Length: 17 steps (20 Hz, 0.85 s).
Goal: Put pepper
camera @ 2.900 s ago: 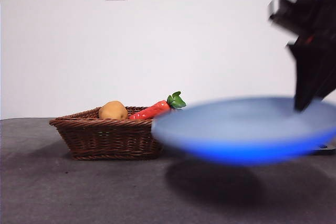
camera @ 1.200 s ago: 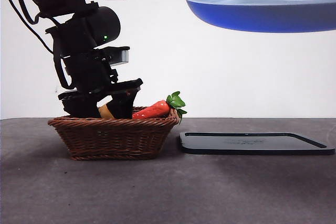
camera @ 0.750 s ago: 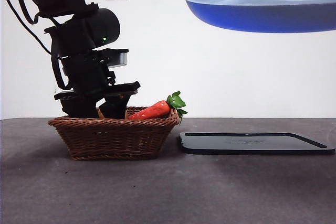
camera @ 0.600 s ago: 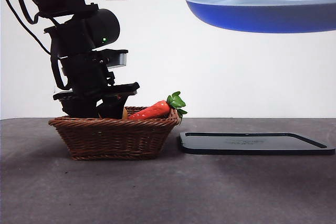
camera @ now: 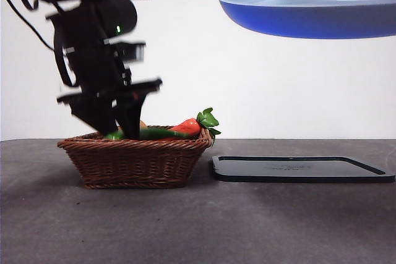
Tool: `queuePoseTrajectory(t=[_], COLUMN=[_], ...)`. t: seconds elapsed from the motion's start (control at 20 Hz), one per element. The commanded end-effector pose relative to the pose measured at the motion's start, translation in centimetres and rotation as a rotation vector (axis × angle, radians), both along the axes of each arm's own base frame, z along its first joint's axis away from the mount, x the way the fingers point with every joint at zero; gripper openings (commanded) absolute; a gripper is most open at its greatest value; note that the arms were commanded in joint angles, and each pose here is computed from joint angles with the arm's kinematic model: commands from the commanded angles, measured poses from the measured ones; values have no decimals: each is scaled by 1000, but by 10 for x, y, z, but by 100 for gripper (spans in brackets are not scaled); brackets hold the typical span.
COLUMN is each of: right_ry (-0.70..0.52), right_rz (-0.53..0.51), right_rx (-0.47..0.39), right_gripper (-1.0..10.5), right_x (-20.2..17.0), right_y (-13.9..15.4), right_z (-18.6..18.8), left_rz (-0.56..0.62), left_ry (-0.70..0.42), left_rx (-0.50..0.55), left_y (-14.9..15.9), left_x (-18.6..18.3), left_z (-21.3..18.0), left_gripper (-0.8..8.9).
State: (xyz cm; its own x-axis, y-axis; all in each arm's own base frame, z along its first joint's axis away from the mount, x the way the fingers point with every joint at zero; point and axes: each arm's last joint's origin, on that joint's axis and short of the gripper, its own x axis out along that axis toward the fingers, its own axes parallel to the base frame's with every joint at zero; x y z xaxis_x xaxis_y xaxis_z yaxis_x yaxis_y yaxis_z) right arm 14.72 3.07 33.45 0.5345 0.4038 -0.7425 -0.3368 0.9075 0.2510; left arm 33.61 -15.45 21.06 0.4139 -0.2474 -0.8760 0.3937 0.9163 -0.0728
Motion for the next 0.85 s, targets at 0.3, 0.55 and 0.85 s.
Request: queuePoseTrajectory(t=[0.3, 0.55, 0.85], right_ry=[54, 188, 344], right_rz=[-34, -102, -97], right_rx=[27, 67, 76], right_gripper=[3, 2, 2], right_x=[27, 77, 112], right_y=[4, 15, 47], right_z=[-5, -37, -78], left_rz=[-22, -148, -342], left_ry=[-100, -134, -90], left_rx=[-110, -245, -288], left_y=[7, 1, -42], left_x=[-33, -68, -94], left_z=[69, 106, 104], left_gripper=[137, 137, 137])
